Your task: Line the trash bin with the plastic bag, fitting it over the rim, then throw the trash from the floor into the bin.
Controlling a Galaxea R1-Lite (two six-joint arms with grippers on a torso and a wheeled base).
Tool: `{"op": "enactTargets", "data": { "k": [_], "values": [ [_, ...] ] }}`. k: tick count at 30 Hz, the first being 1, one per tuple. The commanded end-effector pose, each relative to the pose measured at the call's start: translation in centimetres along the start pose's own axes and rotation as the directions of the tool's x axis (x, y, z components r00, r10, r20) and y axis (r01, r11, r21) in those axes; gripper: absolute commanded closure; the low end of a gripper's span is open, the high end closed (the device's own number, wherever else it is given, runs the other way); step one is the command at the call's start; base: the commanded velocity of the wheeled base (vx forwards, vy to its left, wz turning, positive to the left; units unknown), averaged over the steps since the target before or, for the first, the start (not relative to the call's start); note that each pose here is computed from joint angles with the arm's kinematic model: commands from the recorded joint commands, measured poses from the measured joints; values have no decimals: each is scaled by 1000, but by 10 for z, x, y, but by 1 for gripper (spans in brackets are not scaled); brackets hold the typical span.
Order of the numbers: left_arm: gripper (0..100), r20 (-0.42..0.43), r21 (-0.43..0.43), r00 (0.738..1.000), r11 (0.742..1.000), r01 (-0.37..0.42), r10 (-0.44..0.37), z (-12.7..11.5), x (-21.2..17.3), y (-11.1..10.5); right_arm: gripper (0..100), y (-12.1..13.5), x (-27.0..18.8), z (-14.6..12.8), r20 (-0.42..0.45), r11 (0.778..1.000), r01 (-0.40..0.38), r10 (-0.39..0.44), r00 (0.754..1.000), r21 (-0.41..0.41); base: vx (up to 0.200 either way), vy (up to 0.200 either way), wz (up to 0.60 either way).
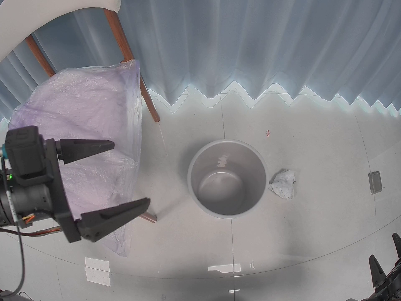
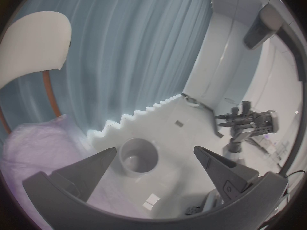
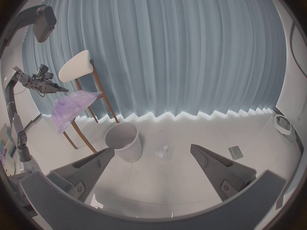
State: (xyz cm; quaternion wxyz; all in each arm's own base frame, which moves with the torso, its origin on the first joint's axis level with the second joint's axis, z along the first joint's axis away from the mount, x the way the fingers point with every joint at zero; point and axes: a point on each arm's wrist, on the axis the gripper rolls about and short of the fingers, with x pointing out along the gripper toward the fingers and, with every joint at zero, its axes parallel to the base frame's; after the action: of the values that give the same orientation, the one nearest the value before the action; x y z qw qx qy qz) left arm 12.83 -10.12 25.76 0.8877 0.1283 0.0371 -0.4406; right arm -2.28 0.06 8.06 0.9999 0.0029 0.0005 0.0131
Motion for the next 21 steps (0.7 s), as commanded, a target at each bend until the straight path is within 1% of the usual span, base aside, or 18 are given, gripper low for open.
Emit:
{"op": "enactTargets", "data": {
  "k": [1,3,4,5,6,7,8,9,11,12,13,14,15,16,17,18,19,21],
  "values": [
    [0,-100,77,988,991,-109,117,6,43,-6,0,0,0,-4,2,1000,-1,1,1000,0,0,0,0],
    [0,-118,140,977,977,-159,176,10,51,-3,0,0,0,-4,2,1000,-1,1,1000,0,0,0,0],
    [0,-120,145,976,976,-164,182,10,52,-2,0,0,0,-4,2,1000,-1,1,1000,0,0,0,0],
    [0,-146,219,949,945,-244,279,13,58,3,0,0,0,-4,2,1000,-1,1,1000,0,0,0,0],
    [0,-166,263,927,921,-287,336,12,62,6,0,0,0,-4,2,1000,-1,1,1000,0,0,0,0],
    [0,-180,297,908,901,-316,378,11,64,8,0,0,0,-4,2,1000,-1,1,1000,0,0,0,0],
    [0,-196,343,878,870,-355,436,9,67,10,0,0,0,-4,2,1000,-1,1,1000,0,0,0,0],
    [0,-205,381,859,846,-372,470,8,71,12,0,0,0,-4,2,1000,-1,1,1000,0,0,0,0],
    [0,-184,438,833,802,-406,522,10,80,13,0,0,0,-4,2,1000,-1,1,1000,0,0,0,0],
    [0,-184,438,833,802,-406,522,10,80,13,0,0,0,-4,2,1000,-1,1,1000,0,0,0,0],
    [0,-148,518,805,739,-431,574,15,92,14,0,0,0,-4,2,1000,-1,1,1000,0,0,0,0],
    [0,-134,555,785,702,-446,605,17,96,15,0,0,0,-4,2,1000,-1,1,1000,0,0,0,0],
    [0,-130,601,757,658,-454,641,18,100,17,0,0,0,-4,2,1000,-1,1,1000,0,0,0,0],
    [0,-131,637,730,621,-457,671,17,102,18,0,0,0,-4,2,1000,-1,1,1000,0,0,0,0],
    [0,-131,658,714,599,-456,688,17,103,18,0,0,0,-4,2,1000,-1,1,1000,0,0,0,0],
    [0,-135,701,686,558,-444,715,16,106,17,0,0,0,-4,2,1000,-1,1,1000,0,0,0,0],
    [0,-142,729,676,539,-423,723,15,109,15,0,0,0,-4,2,1000,-1,1,1000,0,0,0,0],
    [0,-145,756,677,523,-395,721,14,114,7,0,0,0,-4,2,1000,-1,1,1000,0,0,0,0]
  ]
}}
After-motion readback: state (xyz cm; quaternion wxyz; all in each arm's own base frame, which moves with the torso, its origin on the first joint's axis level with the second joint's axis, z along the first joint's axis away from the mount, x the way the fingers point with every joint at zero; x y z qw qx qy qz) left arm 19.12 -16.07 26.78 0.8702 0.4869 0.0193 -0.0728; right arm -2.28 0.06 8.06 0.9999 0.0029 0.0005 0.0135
